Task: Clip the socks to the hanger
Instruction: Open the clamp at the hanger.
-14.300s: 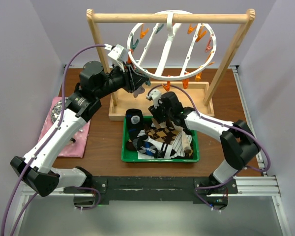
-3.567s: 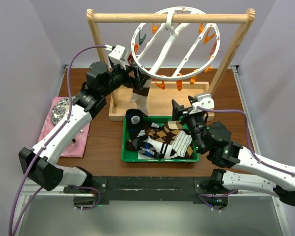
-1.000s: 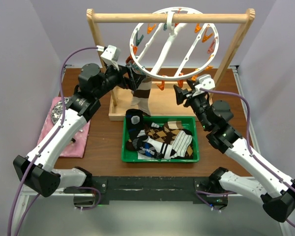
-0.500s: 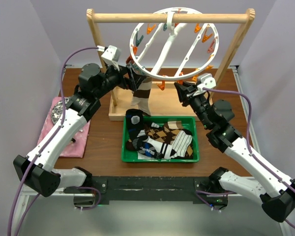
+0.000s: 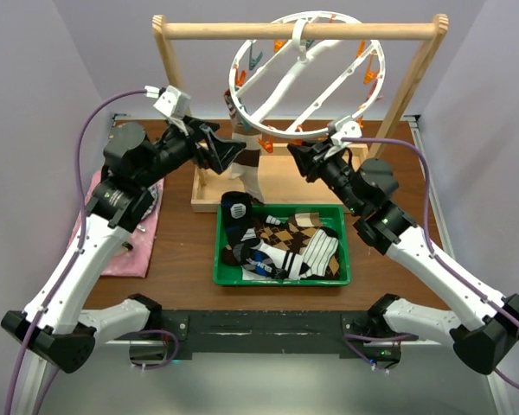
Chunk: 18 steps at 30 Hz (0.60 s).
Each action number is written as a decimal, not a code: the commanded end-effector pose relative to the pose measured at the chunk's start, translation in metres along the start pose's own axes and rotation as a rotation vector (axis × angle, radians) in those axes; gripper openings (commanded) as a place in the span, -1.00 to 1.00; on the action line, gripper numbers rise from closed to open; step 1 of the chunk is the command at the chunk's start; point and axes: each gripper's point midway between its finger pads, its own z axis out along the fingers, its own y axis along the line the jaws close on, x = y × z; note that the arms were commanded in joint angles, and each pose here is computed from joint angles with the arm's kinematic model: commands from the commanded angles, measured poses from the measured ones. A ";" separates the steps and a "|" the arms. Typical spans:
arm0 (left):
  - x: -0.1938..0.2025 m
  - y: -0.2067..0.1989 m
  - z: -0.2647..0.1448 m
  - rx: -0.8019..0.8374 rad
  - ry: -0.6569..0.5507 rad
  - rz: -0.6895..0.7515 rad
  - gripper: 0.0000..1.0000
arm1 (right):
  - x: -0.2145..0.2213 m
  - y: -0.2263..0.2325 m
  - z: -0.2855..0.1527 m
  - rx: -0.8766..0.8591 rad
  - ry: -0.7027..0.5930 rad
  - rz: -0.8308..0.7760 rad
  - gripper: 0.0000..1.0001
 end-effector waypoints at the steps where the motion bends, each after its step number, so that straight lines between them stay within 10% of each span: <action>1: -0.020 -0.039 -0.018 0.169 -0.028 -0.028 1.00 | -0.025 0.015 0.017 -0.025 -0.046 0.040 -0.92; 8: -0.019 -0.084 -0.030 0.439 -0.042 -0.121 1.00 | -0.021 0.046 0.047 -0.049 -0.035 0.070 -0.95; 18: 0.010 -0.057 -0.016 0.340 -0.021 -0.068 0.93 | -0.025 0.068 0.037 -0.127 -0.030 0.171 -0.97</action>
